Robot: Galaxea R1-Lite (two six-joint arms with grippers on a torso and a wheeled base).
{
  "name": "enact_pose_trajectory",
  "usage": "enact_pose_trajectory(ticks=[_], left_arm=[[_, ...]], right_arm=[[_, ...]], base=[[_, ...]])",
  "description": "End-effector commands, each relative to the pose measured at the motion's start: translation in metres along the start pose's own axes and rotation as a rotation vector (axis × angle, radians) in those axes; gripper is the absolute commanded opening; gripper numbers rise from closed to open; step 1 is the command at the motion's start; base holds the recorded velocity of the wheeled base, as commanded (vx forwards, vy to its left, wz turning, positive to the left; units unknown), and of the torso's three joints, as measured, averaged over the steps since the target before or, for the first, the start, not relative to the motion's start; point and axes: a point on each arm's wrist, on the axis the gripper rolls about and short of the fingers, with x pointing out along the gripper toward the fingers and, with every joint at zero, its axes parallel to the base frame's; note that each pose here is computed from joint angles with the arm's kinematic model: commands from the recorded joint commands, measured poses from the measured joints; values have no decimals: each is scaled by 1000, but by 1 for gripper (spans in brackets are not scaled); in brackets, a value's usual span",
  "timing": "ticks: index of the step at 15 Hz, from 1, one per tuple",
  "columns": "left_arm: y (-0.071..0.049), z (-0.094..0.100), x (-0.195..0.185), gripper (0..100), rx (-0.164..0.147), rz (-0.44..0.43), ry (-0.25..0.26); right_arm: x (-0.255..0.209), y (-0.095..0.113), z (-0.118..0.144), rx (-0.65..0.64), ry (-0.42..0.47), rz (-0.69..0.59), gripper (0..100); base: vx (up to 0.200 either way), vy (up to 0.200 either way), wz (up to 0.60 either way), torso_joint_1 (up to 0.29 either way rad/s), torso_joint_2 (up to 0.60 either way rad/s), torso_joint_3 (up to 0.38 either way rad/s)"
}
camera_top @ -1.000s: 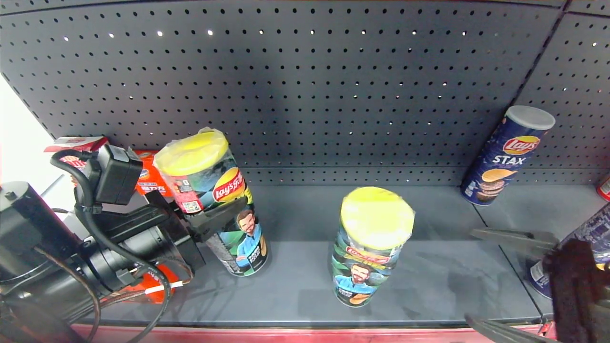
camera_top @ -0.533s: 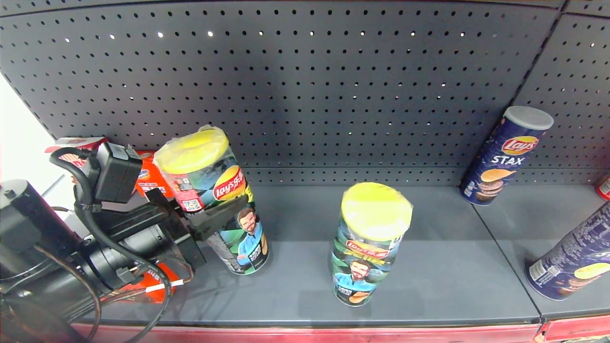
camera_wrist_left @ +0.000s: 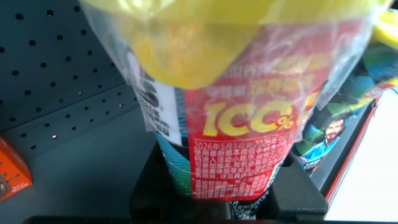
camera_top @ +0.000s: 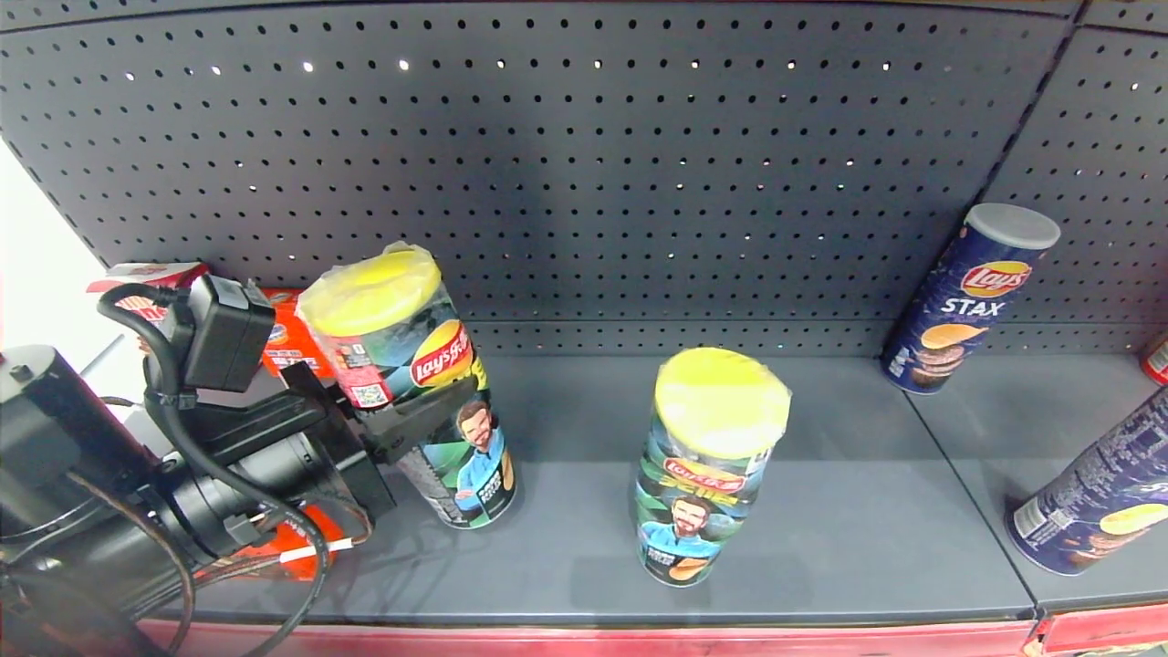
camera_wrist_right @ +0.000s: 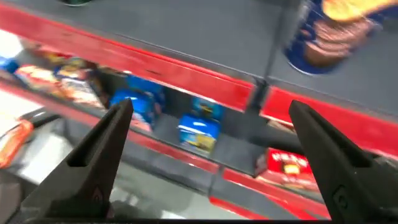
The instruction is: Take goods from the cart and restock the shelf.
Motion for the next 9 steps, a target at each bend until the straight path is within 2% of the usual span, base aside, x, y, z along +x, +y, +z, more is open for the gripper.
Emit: enact_pose_trajectory(ticks=[1, 3, 4, 9], left_arm=[[1, 0, 2, 0, 1, 0, 0], [3, 4, 6, 0, 6, 1, -12], [3, 4, 7, 0, 7, 1, -14], [3, 6, 7, 0, 12, -2, -23]], right_arm=[[-3, 4, -3, 29, -32, -183, 100], [-3, 0, -4, 61, -37, -355, 100], [-3, -1, -5, 60, -49, -401, 100], [-2, -1, -4, 59, -73, -396, 100]], base=[[0, 0, 0, 0, 0, 0], [0, 0, 0, 0, 0, 0], [0, 0, 0, 0, 0, 0], [0, 0, 0, 0, 0, 0]])
